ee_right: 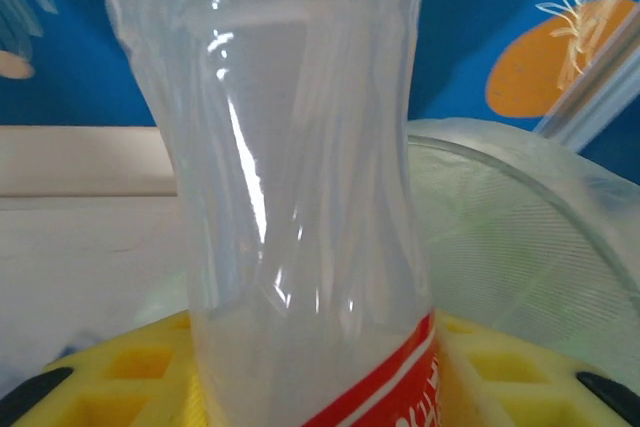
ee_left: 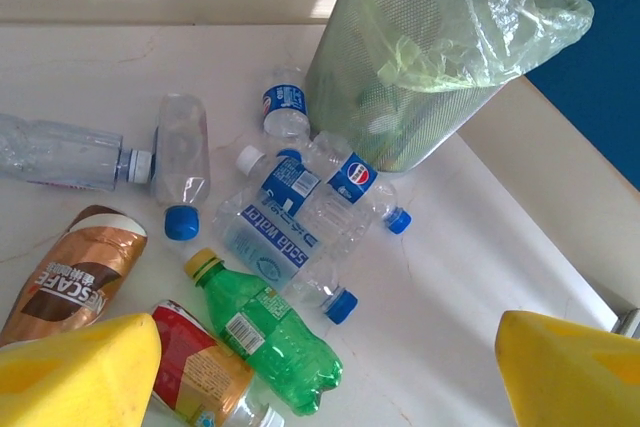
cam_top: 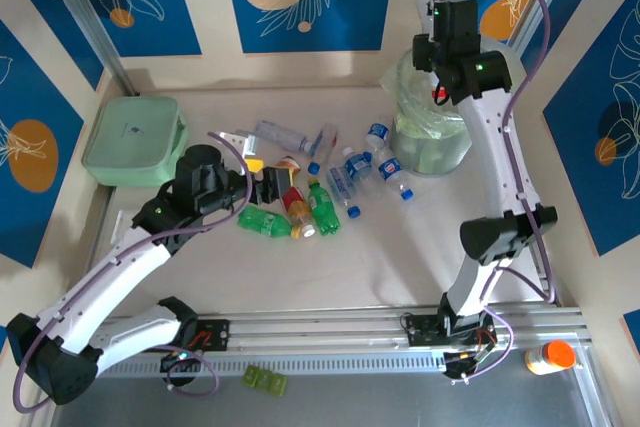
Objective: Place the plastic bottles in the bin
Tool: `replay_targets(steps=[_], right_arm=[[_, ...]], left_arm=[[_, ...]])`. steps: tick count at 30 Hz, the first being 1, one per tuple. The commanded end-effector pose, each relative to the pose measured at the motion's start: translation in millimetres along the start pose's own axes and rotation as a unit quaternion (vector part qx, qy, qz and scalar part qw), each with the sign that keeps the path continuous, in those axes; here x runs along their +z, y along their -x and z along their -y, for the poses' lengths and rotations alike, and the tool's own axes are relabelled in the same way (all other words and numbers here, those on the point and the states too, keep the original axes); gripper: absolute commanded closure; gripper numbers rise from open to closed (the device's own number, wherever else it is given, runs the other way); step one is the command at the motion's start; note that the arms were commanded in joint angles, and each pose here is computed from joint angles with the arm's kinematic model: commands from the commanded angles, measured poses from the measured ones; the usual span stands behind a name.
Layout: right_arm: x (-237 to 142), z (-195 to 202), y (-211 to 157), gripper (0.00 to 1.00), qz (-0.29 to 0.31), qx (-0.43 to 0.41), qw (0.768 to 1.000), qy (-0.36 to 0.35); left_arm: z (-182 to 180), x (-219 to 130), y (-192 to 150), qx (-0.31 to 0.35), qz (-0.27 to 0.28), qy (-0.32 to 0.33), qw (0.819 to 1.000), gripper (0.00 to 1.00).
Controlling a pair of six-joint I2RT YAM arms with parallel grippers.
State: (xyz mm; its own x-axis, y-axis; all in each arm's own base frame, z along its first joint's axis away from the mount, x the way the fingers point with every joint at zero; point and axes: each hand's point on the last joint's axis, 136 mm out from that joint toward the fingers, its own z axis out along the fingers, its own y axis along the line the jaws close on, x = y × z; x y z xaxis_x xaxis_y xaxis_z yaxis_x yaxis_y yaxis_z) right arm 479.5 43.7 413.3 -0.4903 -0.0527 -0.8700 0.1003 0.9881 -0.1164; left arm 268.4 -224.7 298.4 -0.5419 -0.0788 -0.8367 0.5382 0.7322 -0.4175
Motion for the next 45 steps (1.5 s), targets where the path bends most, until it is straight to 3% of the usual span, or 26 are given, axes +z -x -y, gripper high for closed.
replay_targets(steps=[1, 14, 26, 31, 36, 40, 45], right_arm=[[16.3, 33.3, 9.2, 0.55, 0.007, 0.008, 0.999, -0.045], [111.2, 57.5, -95.3, 0.55, -0.152, 0.035, 0.985, -0.070], [149.7, 55.9, -170.7, 0.57, -0.247, 0.038, 0.966, -0.073], [159.7, 64.7, -184.6, 0.54, -0.269, 0.046, 0.958, -0.082], [164.1, 69.5, -189.9, 0.39, -0.284, 0.051, 0.953, -0.088], [159.1, 67.5, -176.6, 0.28, -0.267, 0.051, 0.958, -0.084], [148.5, 63.6, -157.1, 0.25, -0.248, 0.053, 0.964, -0.076]], left_arm=[[12.0, 2.9, 5.1, 0.001, 0.012, -0.028, 1.000, 0.14], [8.4, 5.8, 3.7, 0.003, 0.010, -0.018, 1.000, 0.13], [3.7, 11.7, -0.1, 0.002, 0.003, -0.007, 1.000, 0.13], [0.4, 13.2, -0.8, 0.002, 0.002, 0.002, 1.000, 0.13], [-1.5, 14.3, -0.8, 0.003, 0.001, 0.007, 1.000, 0.12], [-3.0, 15.2, -1.5, 0.003, 0.000, 0.009, 1.000, 0.12], [-3.8, 15.6, -0.9, 0.004, 0.001, 0.012, 1.000, 0.12]])
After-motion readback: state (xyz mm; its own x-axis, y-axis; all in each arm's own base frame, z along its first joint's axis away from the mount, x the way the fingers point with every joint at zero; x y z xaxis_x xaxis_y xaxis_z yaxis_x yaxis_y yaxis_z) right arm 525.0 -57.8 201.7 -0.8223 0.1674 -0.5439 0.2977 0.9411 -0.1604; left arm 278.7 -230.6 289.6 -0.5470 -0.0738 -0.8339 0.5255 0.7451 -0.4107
